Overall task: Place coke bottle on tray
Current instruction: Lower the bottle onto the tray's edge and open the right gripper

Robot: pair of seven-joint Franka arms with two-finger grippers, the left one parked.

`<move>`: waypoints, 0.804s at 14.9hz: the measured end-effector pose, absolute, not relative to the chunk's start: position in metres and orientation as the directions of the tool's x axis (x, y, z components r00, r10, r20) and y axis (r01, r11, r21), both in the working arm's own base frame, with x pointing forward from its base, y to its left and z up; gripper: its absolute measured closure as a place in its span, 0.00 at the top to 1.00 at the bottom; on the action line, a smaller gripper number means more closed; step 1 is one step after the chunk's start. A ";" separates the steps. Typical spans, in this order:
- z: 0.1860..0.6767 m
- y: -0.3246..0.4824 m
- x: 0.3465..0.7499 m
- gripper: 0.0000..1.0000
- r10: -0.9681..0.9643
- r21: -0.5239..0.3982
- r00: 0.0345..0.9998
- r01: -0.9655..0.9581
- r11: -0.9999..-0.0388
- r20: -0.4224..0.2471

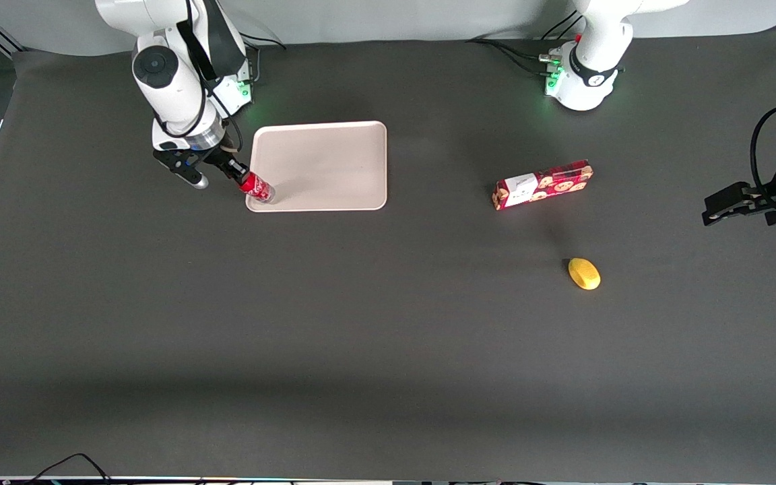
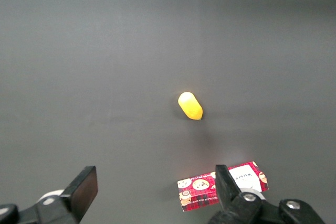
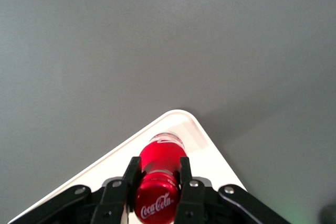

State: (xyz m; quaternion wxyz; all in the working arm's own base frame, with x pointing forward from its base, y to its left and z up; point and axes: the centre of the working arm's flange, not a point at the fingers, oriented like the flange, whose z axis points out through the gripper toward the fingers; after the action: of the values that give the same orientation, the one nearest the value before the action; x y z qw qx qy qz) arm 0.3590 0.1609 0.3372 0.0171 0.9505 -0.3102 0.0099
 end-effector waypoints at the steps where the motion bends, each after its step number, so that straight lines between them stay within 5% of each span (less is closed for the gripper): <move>1: 0.333 0.159 0.360 0.33 -0.593 0.028 0.805 -0.593 -0.804 0.024; 9: 0.317 0.155 0.368 0.33 -0.608 0.025 0.794 -0.608 -0.794 0.002; 12: 0.316 0.147 0.375 0.51 -0.628 0.023 0.778 -0.627 -0.778 -0.005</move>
State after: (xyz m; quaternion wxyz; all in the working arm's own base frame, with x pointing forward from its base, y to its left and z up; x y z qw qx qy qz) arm 0.3752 0.1475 0.3158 0.0100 0.9429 -0.3328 -0.0064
